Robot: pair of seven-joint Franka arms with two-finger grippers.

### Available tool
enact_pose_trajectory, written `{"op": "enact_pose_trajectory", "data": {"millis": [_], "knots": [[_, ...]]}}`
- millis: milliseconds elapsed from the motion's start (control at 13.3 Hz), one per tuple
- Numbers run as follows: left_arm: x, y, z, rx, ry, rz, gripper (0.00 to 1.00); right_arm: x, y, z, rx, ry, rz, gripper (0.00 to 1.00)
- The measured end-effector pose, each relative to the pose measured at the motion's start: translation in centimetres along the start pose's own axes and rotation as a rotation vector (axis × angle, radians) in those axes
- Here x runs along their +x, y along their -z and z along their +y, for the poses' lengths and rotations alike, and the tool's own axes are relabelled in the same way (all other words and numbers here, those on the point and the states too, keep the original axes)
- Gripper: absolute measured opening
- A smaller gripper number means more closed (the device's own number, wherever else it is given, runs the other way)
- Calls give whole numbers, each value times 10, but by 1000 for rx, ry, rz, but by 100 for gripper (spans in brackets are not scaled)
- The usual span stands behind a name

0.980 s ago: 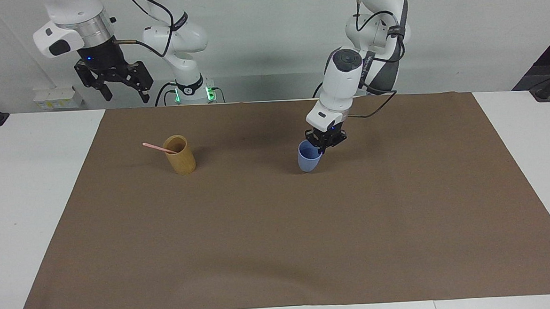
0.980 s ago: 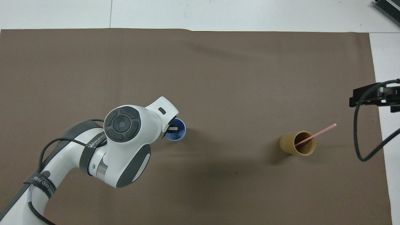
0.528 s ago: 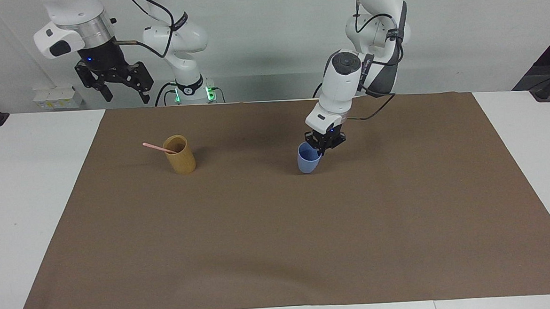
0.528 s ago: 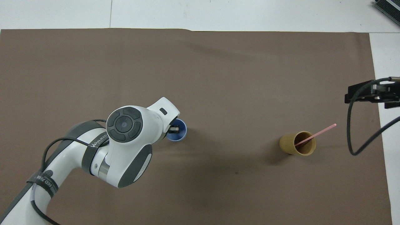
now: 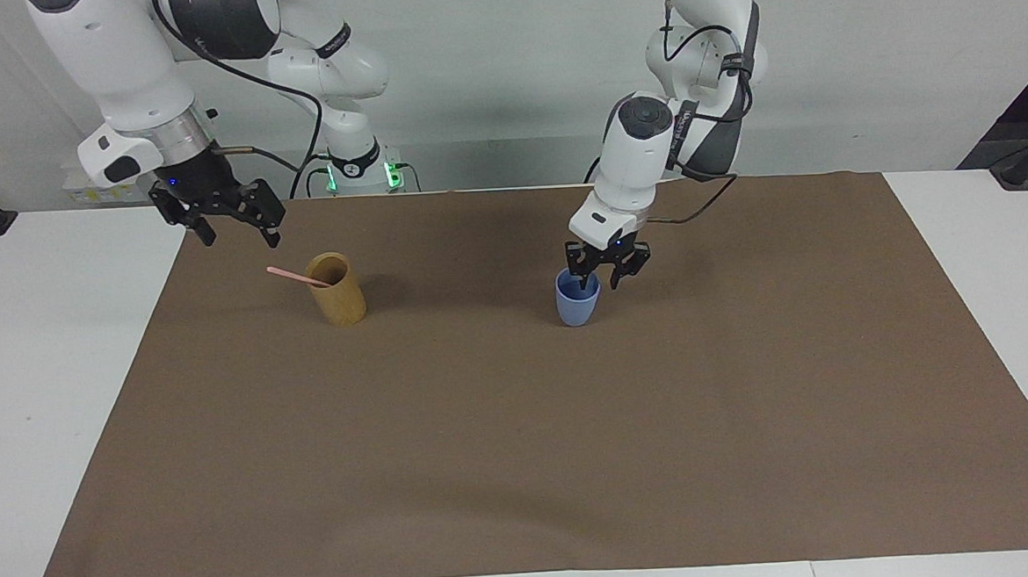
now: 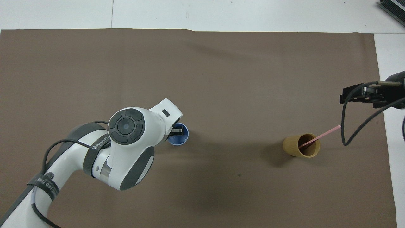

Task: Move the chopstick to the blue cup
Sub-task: 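Lower the blue cup with the left gripper while the right gripper reaches the chopstick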

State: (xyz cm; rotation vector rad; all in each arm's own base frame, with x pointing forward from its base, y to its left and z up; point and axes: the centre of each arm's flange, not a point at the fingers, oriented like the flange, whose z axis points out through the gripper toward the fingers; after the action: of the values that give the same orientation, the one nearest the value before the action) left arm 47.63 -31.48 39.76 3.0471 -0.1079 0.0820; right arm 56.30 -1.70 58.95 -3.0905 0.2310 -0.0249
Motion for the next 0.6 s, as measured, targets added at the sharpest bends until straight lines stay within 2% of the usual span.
{"op": "enact_pose_trajectory", "data": {"millis": [151, 302, 452, 603], "knots": [[1, 1, 0, -1, -2, 2, 76, 1, -31, 2, 23, -11, -31, 100], [2, 9, -1, 4, -6, -6, 98, -3, -66, 3, 23, -12, -80, 100], [9, 43, -9, 17, -27, -31, 100, -8, -90, 7, 32, 1, -120, 100], [22, 96, -37, 27, -47, -49, 100, -12, -103, 18, 43, 18, -146, 100]]}}
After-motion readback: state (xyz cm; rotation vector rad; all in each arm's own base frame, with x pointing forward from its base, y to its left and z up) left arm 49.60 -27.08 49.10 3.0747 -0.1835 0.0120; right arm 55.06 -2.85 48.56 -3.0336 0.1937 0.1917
